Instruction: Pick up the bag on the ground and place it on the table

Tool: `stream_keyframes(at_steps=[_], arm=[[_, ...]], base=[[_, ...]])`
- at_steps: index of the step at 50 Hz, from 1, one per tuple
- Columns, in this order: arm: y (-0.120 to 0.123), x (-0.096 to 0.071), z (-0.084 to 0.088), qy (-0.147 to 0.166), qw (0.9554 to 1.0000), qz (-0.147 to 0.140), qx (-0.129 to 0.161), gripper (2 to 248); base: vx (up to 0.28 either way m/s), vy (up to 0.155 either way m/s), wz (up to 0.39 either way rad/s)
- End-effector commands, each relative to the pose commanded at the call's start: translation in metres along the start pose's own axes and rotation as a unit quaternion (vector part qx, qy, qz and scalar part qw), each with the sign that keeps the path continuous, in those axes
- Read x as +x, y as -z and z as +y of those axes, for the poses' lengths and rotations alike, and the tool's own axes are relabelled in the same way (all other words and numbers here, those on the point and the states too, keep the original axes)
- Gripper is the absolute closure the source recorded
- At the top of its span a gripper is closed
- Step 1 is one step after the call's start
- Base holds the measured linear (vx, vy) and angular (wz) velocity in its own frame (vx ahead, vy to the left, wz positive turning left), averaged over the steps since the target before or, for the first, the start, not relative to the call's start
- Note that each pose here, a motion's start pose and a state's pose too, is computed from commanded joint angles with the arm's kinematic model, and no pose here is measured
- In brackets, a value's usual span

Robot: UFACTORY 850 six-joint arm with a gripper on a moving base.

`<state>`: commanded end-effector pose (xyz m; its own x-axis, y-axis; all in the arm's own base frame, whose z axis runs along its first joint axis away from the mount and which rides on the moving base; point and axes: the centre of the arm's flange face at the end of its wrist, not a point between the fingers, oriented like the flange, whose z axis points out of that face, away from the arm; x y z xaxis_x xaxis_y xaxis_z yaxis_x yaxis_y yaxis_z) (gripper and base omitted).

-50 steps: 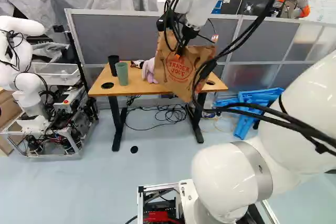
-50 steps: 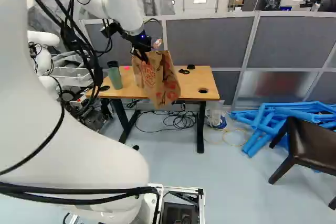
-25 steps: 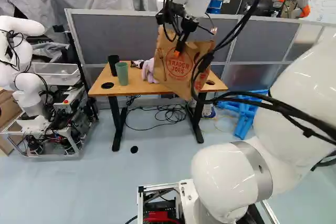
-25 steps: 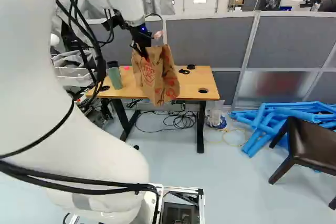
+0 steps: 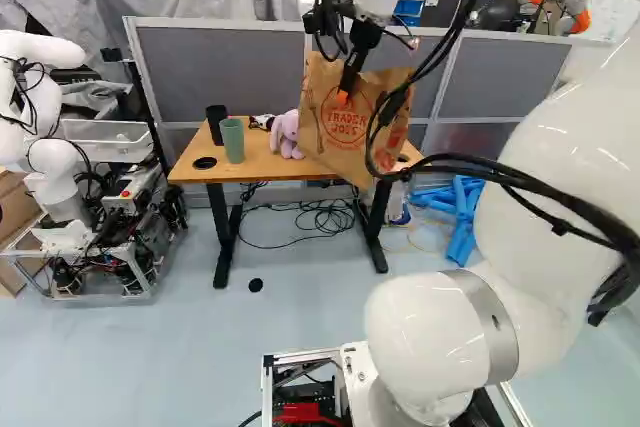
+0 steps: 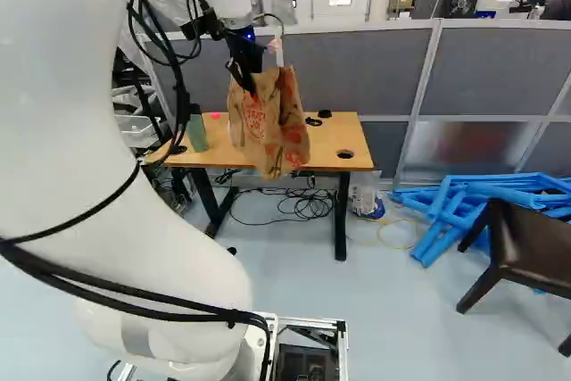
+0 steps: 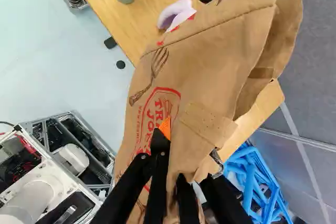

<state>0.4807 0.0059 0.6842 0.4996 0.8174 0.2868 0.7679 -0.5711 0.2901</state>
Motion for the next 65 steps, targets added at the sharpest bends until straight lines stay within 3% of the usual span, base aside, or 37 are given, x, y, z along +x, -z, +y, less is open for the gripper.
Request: stream_keyframes(at_steps=[19, 28, 34, 65], arm=[[0.011, -0.003, 0.027, -0.016, 0.9990, -0.027, 0.033, 229], [0.008, -0.005, 0.040, -0.024, 0.9985, -0.032, 0.036, 229], [0.008, -0.005, 0.040, -0.024, 0.9985, -0.032, 0.036, 229], [0.008, -0.005, 0.040, -0.024, 0.9985, -0.032, 0.036, 229]], base=[[0.000, 0.000, 0.000], [0.000, 0.000, 0.000], [0.142, -0.037, 0.005], [0.210, -0.210, 0.016]])
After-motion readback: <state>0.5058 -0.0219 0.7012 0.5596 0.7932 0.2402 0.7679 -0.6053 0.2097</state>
